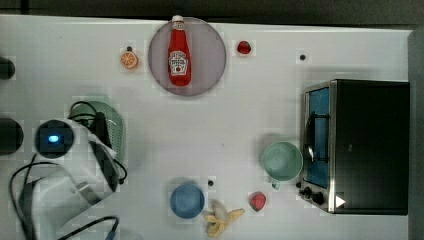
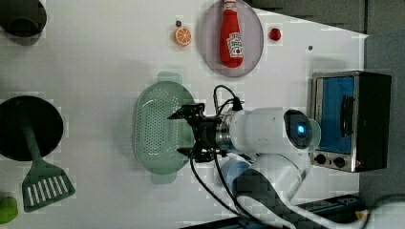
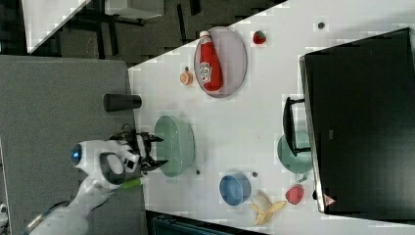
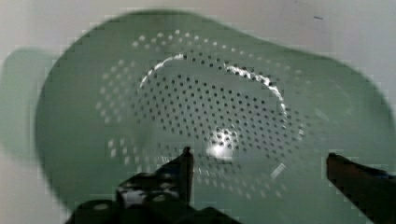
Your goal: Drag strainer left to right.
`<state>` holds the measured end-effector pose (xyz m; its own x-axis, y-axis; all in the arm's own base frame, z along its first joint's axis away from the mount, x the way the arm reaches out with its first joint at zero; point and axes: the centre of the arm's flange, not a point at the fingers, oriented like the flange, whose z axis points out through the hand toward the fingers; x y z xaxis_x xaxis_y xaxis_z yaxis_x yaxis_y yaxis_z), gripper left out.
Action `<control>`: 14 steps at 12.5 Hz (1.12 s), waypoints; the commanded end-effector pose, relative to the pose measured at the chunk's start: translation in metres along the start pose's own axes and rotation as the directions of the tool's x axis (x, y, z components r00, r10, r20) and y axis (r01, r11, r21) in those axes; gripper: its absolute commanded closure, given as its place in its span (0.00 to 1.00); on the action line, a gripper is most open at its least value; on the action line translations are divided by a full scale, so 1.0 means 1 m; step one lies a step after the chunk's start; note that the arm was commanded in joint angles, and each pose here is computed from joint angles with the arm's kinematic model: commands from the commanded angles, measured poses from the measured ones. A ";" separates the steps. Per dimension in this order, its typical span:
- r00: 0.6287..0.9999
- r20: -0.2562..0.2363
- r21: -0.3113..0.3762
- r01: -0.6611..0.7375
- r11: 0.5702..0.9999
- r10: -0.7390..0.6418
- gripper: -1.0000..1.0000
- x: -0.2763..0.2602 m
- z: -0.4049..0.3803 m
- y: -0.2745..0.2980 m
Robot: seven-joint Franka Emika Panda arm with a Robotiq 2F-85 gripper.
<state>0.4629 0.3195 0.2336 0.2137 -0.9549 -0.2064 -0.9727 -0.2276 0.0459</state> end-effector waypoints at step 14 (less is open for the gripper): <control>0.979 -0.031 0.071 -0.201 0.977 0.203 0.00 0.088 0.074 -0.005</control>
<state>0.4726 0.2526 0.1317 0.0619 -0.9853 -0.1595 -0.9970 -0.0686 0.0367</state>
